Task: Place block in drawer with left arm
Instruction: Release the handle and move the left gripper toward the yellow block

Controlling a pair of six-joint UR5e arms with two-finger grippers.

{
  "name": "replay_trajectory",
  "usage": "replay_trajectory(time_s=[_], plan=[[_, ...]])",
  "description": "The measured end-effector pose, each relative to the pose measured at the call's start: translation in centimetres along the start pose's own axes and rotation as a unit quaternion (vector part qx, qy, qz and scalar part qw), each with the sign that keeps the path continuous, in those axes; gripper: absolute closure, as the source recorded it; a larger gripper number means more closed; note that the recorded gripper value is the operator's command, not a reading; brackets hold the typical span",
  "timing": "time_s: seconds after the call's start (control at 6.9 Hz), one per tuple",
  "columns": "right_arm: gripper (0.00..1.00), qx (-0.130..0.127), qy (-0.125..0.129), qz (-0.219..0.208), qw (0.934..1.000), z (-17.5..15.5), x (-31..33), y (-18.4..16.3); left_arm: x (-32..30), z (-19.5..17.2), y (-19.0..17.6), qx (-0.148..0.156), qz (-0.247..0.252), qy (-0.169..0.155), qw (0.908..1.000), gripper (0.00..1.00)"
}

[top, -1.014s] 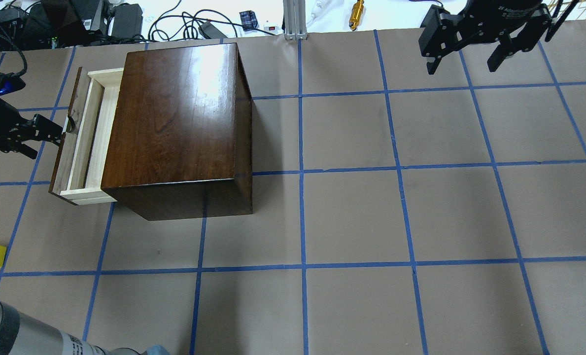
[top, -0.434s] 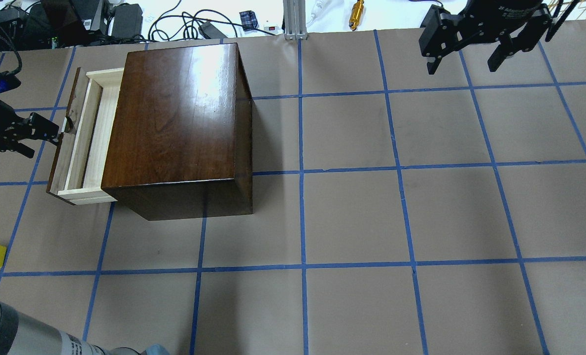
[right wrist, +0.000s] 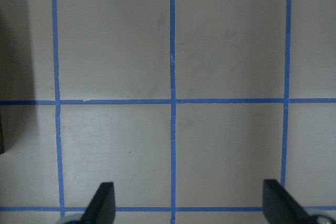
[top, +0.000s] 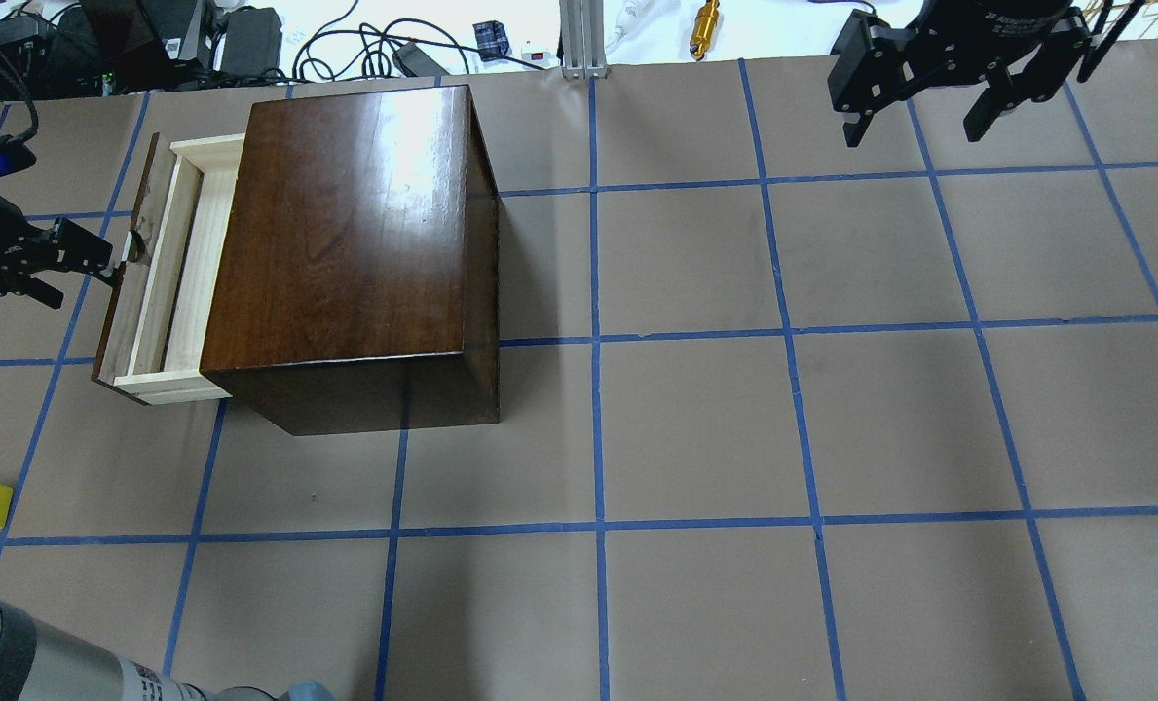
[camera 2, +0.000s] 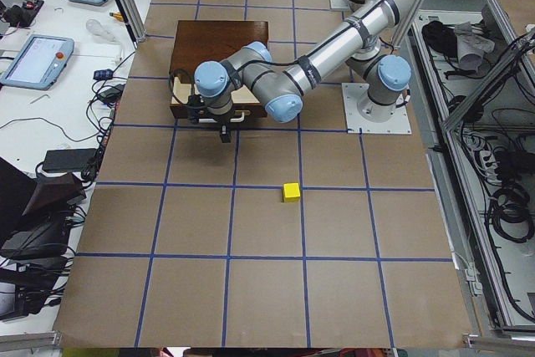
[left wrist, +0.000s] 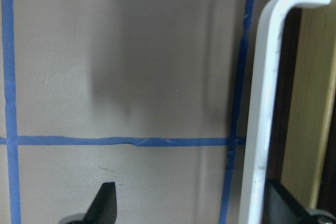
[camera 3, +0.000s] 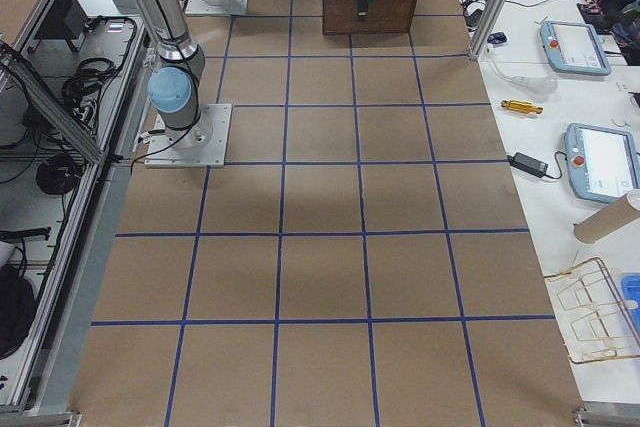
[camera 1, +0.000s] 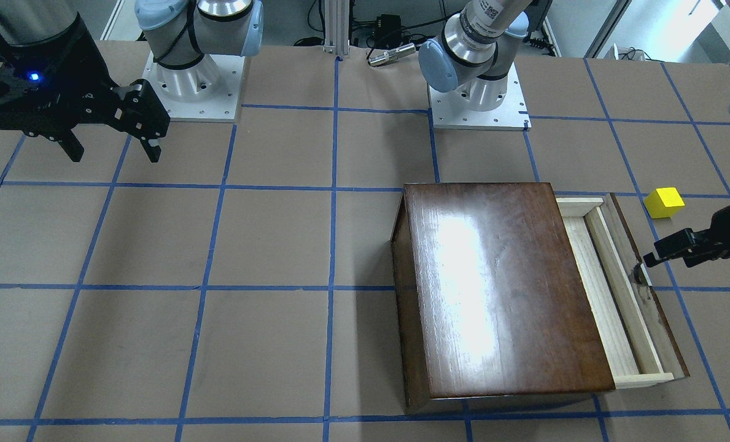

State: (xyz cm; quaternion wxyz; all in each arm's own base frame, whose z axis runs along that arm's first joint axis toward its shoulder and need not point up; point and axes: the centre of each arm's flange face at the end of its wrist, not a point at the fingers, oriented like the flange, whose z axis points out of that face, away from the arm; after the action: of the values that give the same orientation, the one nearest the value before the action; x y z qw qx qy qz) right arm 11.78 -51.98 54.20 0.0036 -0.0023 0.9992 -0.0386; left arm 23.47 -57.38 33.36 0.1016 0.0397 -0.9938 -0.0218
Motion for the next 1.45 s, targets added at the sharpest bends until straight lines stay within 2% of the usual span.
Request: replay_trajectory(time_s=[0.14,0.43,0.72,0.87,1.01,1.16,1.45], plan=[[0.0,0.0,0.0,0.0,1.0,0.0,0.0,0.0,0.3,-1.9,0.6,-0.01,0.023,0.0,0.9997,0.0],[0.0,0.0,0.0,0.0,1.0,0.0,0.0,0.0,-2.1,-4.5,3.3,-0.031,0.124,-0.023,0.9916,0.0],[0.0,-0.001,0.0,0.0,1.0,0.1,0.0,0.0,-7.5,-4.4,7.0,-0.043,0.246,-0.013,0.9684,0.0],[0.0,-0.001,0.0,0.0,1.0,0.1,0.0,0.0,-10.0,-2.9,8.9,-0.045,0.305,0.002,0.9511,0.0],[0.0,-0.001,0.0,0.0,1.0,0.1,0.0,0.0,-11.7,-0.7,10.5,-0.048,0.384,0.003,0.922,0.0],[0.0,0.0,0.0,0.0,1.0,0.0,0.0,0.0,-13.0,1.8,11.9,-0.055,0.453,-0.013,0.8896,0.0],[0.0,0.0,0.0,0.0,1.0,0.0,0.0,0.0,-14.9,6.4,14.8,-0.061,0.542,-0.061,0.8357,0.0]])
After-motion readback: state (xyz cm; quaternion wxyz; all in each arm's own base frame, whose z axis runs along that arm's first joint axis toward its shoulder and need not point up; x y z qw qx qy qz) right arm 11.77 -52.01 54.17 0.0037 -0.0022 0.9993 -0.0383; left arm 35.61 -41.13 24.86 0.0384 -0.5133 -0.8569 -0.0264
